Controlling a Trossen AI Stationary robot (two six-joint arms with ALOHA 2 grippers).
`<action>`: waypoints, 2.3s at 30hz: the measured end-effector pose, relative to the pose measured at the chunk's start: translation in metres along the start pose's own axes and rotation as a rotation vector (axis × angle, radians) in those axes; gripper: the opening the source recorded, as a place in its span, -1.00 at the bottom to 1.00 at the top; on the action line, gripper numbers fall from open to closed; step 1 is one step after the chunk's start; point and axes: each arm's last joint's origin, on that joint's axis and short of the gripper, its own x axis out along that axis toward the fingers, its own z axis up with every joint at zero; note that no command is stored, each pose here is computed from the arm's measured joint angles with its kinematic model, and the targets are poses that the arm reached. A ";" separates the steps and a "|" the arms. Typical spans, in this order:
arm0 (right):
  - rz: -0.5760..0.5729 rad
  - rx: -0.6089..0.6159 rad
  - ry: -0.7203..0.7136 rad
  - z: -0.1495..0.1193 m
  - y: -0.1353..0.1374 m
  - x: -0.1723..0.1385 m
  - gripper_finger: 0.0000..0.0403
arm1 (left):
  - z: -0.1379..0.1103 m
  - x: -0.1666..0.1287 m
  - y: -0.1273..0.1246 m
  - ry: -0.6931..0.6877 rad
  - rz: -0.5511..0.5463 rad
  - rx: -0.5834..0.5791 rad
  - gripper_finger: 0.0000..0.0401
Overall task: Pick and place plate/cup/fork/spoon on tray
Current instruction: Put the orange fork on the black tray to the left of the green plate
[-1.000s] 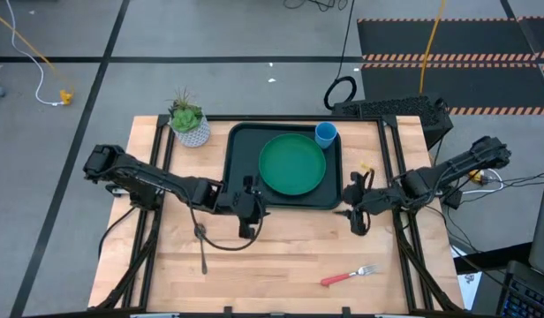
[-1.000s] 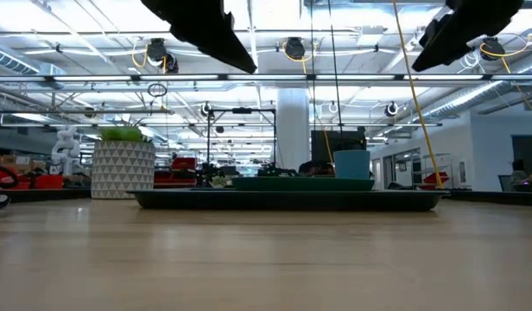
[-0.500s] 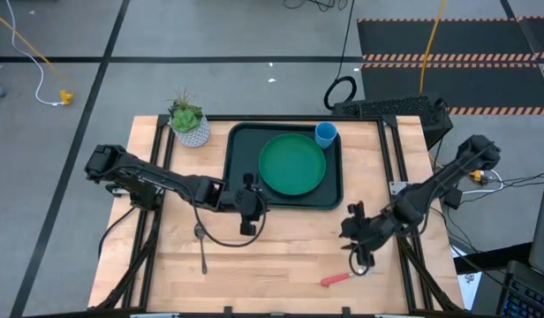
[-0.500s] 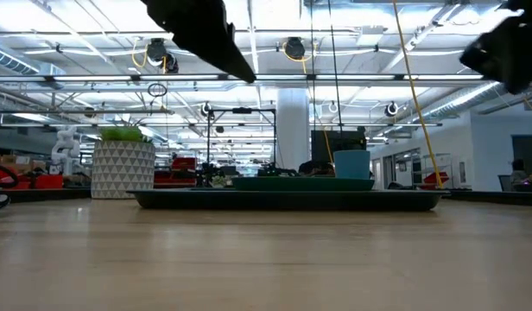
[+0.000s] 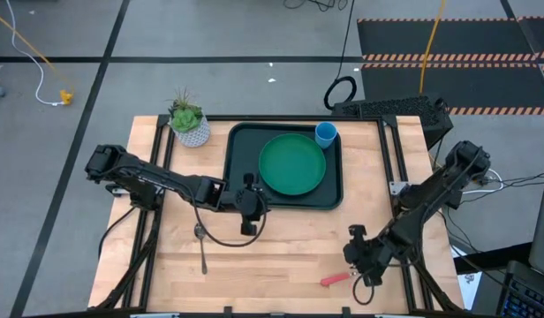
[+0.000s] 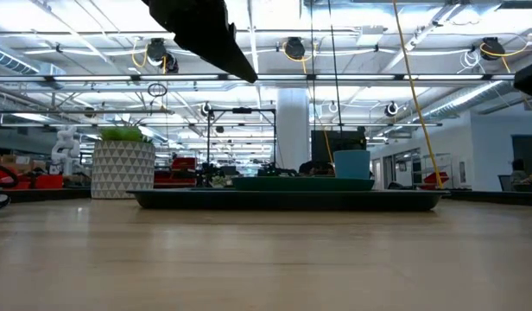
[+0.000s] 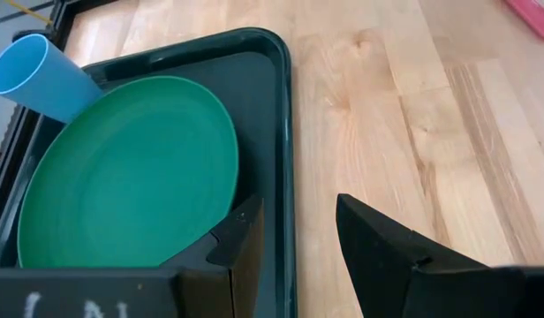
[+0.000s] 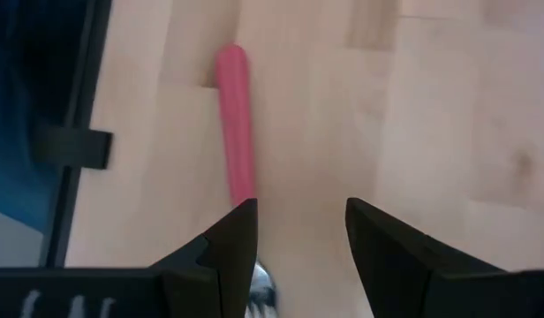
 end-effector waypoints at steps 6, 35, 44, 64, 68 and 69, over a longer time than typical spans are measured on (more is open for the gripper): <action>0.068 -0.016 -0.015 0.000 0.014 0.014 -0.18 | 0.001 0.000 0.000 -0.013 0.001 -0.002 -0.27; -0.026 -0.078 0.116 -0.023 0.026 0.059 -0.45 | 0.005 0.000 0.000 -0.047 0.002 0.019 -0.27; -0.025 -0.081 0.120 -0.020 0.023 0.058 -0.92 | 0.005 0.000 0.000 -0.047 0.002 0.019 -0.27; -0.091 -0.215 0.020 0.016 -0.015 0.047 -0.90 | 0.017 0.000 0.000 -0.174 -0.001 -0.144 -0.27; -0.082 -0.220 0.031 0.026 -0.032 0.046 -0.90 | 0.023 0.007 -0.012 -0.239 -0.015 -0.095 -0.26; -0.080 -0.217 0.029 0.029 -0.036 0.046 -0.90 | 0.024 0.010 -0.016 -0.260 -0.019 -0.076 -0.26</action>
